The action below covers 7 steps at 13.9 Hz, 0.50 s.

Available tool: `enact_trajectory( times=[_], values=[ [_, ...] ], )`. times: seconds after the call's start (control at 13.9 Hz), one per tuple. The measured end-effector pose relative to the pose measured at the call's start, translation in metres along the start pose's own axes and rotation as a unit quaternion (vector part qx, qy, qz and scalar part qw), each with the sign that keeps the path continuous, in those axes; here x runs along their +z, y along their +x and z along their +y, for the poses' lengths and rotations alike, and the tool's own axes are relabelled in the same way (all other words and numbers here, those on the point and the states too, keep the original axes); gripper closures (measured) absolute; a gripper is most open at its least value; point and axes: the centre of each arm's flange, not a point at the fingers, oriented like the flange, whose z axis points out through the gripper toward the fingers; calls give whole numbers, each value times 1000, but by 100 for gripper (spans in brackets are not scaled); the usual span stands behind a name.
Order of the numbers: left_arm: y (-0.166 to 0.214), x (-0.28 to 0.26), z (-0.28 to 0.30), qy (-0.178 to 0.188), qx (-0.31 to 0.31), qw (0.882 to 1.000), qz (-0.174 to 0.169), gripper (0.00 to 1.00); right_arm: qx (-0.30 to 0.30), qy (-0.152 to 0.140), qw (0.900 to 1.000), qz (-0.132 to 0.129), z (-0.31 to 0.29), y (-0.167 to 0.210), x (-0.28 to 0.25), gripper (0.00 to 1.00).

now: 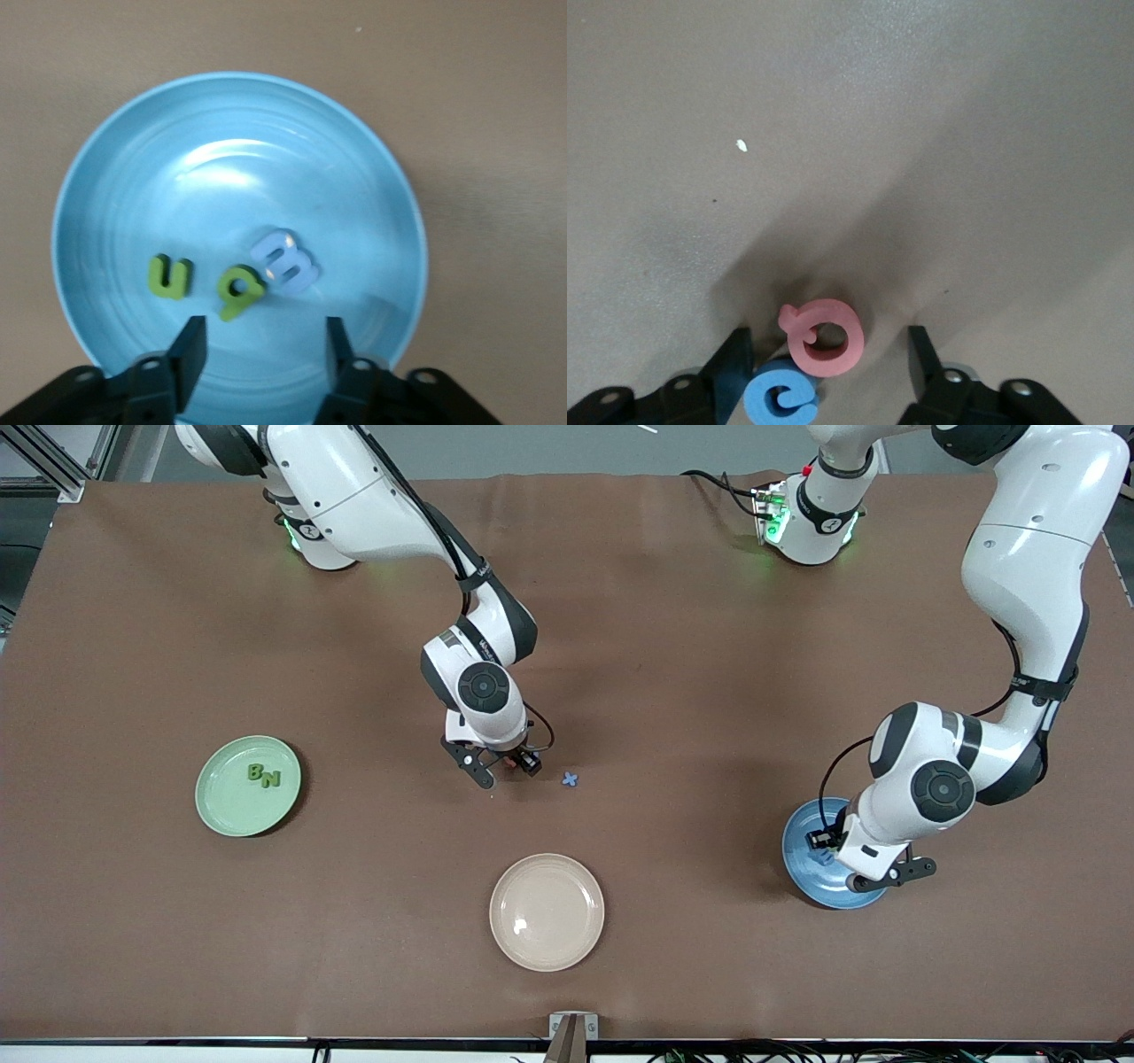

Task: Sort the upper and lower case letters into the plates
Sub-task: 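Grasp the pink a with the right gripper while the left reaches the x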

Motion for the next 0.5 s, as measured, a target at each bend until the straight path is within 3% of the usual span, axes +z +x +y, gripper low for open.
enact_trajectory(
  times=[0.22,0.5],
  values=[
    [-19,-15,44,-16,-25,1000,3,1,0,1,1000,0,0,0,-1,28],
    [-80,-29,144,-31,-93,995,2,0,0,4,1000,1,-2,0,-2,45]
  ],
)
